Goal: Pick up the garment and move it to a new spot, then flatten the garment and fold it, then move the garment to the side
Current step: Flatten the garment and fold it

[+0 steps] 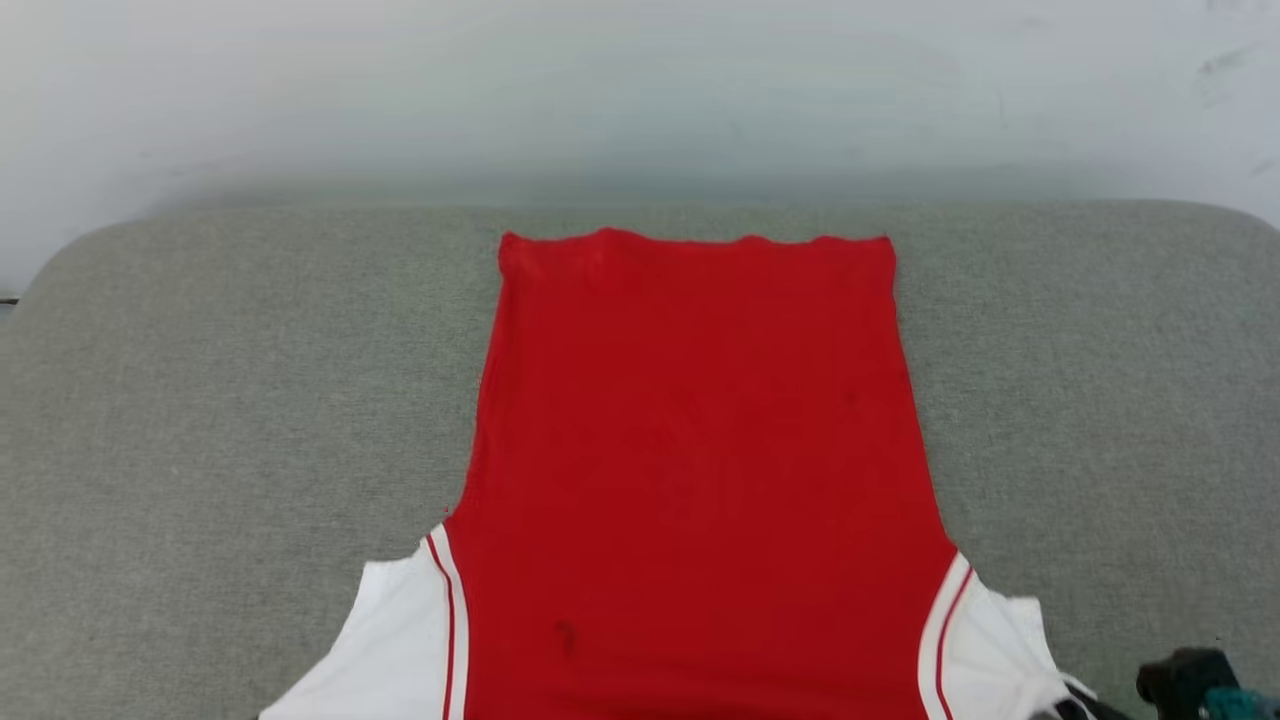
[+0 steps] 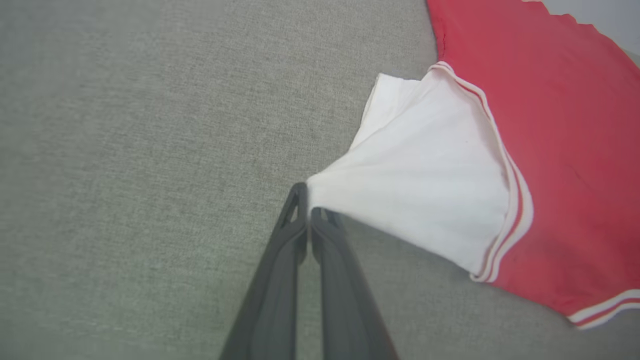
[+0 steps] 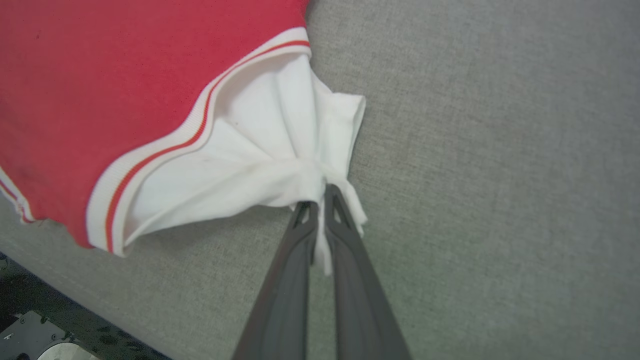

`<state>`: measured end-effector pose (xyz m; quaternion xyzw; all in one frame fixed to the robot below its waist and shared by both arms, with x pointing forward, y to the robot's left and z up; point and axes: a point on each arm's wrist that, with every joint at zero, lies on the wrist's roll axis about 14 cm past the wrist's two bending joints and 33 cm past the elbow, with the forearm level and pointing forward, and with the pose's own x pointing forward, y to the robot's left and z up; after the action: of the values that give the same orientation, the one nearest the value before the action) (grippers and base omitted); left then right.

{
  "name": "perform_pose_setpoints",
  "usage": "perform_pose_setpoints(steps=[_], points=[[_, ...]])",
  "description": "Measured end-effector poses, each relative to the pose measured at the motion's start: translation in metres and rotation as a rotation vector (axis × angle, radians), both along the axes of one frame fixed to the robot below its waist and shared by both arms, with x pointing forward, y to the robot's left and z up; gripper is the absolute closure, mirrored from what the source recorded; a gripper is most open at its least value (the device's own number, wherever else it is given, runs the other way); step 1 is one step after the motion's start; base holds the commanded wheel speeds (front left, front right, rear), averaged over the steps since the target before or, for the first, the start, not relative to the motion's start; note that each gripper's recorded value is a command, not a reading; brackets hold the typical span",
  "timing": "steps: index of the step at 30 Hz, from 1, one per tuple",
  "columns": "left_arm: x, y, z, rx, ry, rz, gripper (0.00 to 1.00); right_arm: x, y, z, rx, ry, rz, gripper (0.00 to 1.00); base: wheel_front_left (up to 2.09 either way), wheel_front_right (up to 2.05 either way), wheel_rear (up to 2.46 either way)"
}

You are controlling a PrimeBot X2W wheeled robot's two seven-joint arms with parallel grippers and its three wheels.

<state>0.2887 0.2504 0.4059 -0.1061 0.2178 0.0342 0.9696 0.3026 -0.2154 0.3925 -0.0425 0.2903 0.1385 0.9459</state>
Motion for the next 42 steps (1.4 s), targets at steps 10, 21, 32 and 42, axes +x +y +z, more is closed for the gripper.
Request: perform_pose_setpoints(steps=[10, 21, 32, 42], points=[[-0.027, -0.002, -0.011, -0.031, 0.022, 0.042, 1.00, -0.034, -0.006, -0.020, 0.030, 0.083, -0.054, 0.93, 0.00, 0.00, 0.00], [-0.012, -0.012, 0.004, -0.047, -0.058, 0.037, 1.00, 0.029, -0.048, 0.053, 0.040, -0.218, -0.187, 0.00, 0.00, 0.00, 0.00], [0.017, -0.022, 0.025, -0.023, -0.150, 0.009, 1.00, 0.140, -0.030, 0.192, 0.009, -0.532, -0.078, 0.00, 0.00, 0.00, 0.00], [0.045, -0.034, 0.020, -0.020, -0.160, -0.001, 1.00, 0.242, -0.003, 0.192, -0.071, -0.350, -0.001, 0.00, 0.00, 0.00, 0.00]])
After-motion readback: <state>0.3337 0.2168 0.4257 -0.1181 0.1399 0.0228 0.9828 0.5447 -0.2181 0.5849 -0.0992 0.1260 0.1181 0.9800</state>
